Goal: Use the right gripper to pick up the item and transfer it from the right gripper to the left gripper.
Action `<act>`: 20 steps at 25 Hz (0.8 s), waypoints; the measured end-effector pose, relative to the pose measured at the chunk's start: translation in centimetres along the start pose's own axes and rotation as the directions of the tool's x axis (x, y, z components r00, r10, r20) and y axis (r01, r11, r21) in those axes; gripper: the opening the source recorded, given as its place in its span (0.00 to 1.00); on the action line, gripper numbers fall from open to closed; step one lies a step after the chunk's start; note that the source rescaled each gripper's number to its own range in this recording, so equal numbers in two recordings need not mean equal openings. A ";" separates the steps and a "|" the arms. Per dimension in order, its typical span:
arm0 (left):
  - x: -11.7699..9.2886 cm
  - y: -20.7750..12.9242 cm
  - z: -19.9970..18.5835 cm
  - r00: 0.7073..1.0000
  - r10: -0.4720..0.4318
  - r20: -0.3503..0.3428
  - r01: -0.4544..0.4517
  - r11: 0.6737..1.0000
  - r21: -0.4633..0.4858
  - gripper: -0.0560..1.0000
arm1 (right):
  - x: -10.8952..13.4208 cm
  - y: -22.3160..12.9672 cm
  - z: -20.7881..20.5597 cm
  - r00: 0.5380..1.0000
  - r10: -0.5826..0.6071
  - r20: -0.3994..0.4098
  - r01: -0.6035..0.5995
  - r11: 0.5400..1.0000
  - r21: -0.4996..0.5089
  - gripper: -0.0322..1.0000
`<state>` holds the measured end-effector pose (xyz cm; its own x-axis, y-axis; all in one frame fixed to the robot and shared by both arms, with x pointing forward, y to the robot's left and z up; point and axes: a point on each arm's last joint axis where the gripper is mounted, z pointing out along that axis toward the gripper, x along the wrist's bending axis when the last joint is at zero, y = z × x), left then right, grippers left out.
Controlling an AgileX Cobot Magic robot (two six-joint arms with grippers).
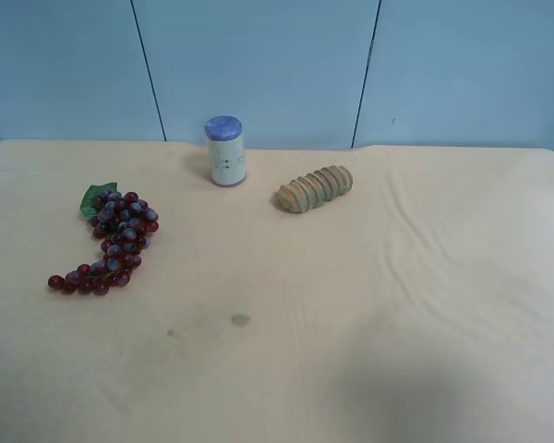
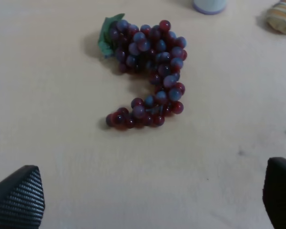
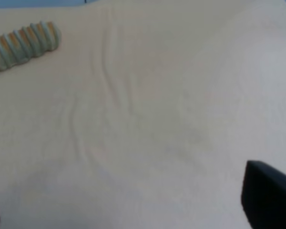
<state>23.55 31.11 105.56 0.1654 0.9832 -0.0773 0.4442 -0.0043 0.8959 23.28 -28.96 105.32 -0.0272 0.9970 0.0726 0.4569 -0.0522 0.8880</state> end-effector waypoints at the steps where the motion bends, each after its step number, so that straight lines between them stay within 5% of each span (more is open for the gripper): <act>1: 0.0 0.0 0.0 1.000 -0.003 -0.004 0.003 1.000 0.000 0.87 | 0.0 0.0 0.0 1.000 0.000 0.000 0.000 1.000 0.000 1.00; 10: -0.3 -0.1 -0.2 0.957 -0.121 -0.262 0.116 0.993 -0.036 0.87 | 0.0 0.0 0.0 1.000 0.002 0.000 -0.002 1.000 0.000 1.00; 20: -1.0 -0.2 -0.1 0.985 -0.039 -0.168 0.038 0.999 -0.011 0.87 | 0.0 0.0 0.0 1.000 0.002 0.000 -0.002 1.000 0.000 1.00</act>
<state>23.27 30.15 105.52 -0.0024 0.9993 -0.0378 0.4407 0.0350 0.8970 23.28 -28.96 105.32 -0.0263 0.9969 0.0743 0.4569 -0.0542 0.8878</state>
